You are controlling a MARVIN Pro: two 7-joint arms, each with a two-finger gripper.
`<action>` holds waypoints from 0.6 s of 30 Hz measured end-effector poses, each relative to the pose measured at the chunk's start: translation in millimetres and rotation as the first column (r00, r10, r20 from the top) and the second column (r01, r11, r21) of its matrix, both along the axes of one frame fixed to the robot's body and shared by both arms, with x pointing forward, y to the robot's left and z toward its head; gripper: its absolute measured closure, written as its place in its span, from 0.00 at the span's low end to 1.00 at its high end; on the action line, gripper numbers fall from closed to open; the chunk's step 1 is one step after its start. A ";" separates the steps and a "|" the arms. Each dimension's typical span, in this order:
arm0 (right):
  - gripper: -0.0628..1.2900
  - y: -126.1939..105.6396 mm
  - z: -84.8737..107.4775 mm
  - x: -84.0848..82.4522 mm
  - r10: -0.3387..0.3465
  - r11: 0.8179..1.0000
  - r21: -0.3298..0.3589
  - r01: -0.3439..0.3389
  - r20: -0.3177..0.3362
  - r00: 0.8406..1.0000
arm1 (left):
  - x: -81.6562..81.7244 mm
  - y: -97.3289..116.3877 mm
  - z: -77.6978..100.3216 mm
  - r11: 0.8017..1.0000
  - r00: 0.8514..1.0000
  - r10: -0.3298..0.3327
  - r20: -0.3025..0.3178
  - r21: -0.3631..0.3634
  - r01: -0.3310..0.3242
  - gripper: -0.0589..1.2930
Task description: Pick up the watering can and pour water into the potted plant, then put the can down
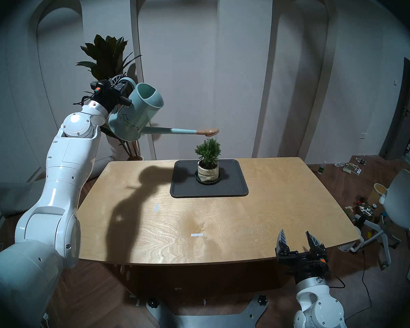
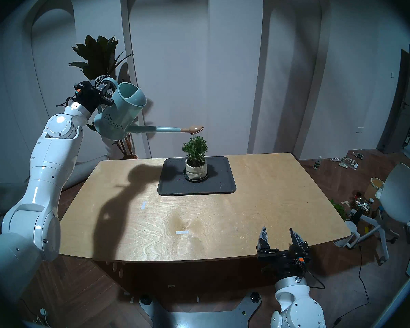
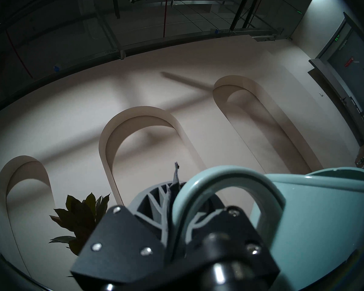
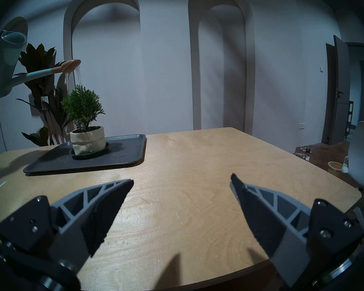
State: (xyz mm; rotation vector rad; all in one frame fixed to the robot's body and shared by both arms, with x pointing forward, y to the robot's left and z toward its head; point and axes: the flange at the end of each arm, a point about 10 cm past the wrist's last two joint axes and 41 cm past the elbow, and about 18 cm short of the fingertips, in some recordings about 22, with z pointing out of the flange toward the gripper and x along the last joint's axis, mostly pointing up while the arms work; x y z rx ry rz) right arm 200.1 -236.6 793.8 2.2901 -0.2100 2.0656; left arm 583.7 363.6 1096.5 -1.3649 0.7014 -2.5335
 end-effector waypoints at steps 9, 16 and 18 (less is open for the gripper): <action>0.03 0.0 0.0 -0.1 0.000 1.000 0.000 0.000 0.000 1.000 | 3.2 0.1 3.7 1.000 1.000 -0.001 0.008 0.009 0.001 0.89; 0.03 0.0 -0.1 -0.1 0.000 1.000 0.000 0.000 0.000 1.000 | 6.5 -2.7 3.6 1.000 1.000 0.001 0.003 0.011 -0.001 0.89; 0.03 0.0 -0.2 -0.2 0.000 1.000 0.000 0.000 0.000 1.000 | 8.0 -4.0 3.4 1.000 1.000 0.001 0.000 0.011 -0.001 0.89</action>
